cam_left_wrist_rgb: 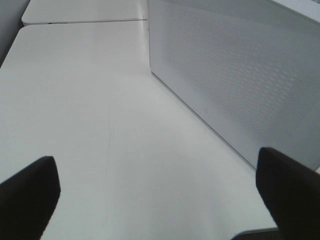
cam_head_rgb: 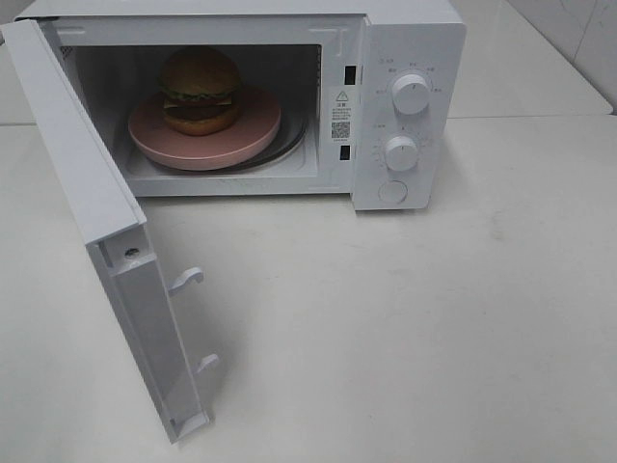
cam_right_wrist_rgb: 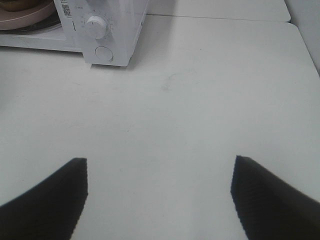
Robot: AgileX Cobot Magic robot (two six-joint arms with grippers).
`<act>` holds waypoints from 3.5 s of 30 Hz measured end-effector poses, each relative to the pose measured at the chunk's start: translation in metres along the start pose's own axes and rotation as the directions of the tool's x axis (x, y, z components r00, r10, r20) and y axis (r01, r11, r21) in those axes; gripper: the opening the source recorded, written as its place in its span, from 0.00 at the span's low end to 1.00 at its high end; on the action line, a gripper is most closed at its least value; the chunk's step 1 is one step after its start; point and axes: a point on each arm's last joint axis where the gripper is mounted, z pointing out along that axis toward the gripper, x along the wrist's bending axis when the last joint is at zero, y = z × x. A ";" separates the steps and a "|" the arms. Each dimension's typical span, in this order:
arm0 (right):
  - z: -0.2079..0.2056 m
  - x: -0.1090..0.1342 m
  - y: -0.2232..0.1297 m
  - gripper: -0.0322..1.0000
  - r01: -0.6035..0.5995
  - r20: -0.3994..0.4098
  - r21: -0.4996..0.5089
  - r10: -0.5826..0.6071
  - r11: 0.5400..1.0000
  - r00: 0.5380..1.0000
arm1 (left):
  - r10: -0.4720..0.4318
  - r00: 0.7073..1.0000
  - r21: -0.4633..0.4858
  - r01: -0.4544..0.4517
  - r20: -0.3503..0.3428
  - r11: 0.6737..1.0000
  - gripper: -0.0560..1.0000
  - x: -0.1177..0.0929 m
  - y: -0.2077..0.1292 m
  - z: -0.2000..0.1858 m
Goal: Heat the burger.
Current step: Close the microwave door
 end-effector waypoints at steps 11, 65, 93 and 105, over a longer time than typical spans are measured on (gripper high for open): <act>0.000 0.001 0.001 0.77 0.000 -0.009 -0.011 0.000 1.000 1.000 | 0.000 1.000 0.000 0.000 0.000 1.000 0.99 0.000 0.000 0.000; 0.000 0.002 0.001 0.77 -0.027 0.026 -0.014 0.027 1.000 0.999 | 0.000 1.000 0.000 0.000 0.000 1.000 0.99 0.000 0.000 0.000; 0.000 0.002 0.001 0.76 -0.027 0.026 -0.016 0.027 1.000 0.999 | -0.054 0.998 0.010 0.053 0.043 0.999 0.82 0.000 0.024 0.017; 0.000 0.002 0.001 0.76 -0.027 0.026 -0.016 0.027 1.000 0.999 | -0.077 0.997 0.002 0.077 0.013 0.997 0.18 0.009 0.048 0.049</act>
